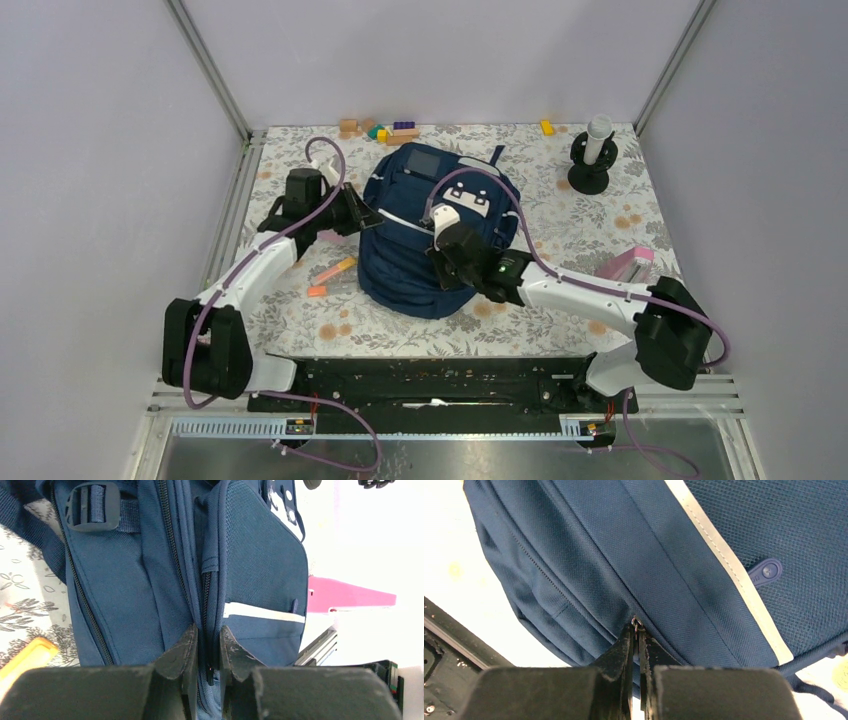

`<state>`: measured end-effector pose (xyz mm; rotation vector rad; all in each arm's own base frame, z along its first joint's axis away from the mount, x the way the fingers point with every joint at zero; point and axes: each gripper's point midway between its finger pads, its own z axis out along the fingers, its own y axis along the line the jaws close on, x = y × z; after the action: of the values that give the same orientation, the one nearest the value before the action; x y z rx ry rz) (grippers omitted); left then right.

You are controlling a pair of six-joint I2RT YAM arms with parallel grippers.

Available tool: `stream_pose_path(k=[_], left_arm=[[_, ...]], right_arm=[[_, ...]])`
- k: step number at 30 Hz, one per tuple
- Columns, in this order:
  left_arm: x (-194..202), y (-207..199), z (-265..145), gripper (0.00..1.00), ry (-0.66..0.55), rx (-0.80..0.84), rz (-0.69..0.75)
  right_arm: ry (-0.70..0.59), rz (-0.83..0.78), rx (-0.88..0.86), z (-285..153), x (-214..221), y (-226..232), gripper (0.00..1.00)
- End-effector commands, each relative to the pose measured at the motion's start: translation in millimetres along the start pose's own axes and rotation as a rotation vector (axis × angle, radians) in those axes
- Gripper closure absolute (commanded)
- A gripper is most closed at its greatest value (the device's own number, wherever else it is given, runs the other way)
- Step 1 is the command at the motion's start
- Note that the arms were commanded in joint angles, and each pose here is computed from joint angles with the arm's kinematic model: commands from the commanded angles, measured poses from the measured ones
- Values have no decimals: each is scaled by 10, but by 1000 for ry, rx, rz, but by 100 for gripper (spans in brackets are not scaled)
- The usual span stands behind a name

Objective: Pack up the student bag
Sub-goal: Unzip the student bag at the center of the board.

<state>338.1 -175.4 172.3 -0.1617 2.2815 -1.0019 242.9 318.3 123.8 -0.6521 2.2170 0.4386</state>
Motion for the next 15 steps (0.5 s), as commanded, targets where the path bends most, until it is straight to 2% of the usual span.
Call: stream_pose_path(k=[1,8,15], left_arm=[[89,-543,-108,100,-27,167,78],[505,-654,-216,100,-30,208,49],[1018,-1084,-9,98,99,295,88]], right_arm=[[-80,57,45,-147,-153,-188,100],[-31,85,130,-315,78,-603,100],[3,75,166,-522,241,-761,100]])
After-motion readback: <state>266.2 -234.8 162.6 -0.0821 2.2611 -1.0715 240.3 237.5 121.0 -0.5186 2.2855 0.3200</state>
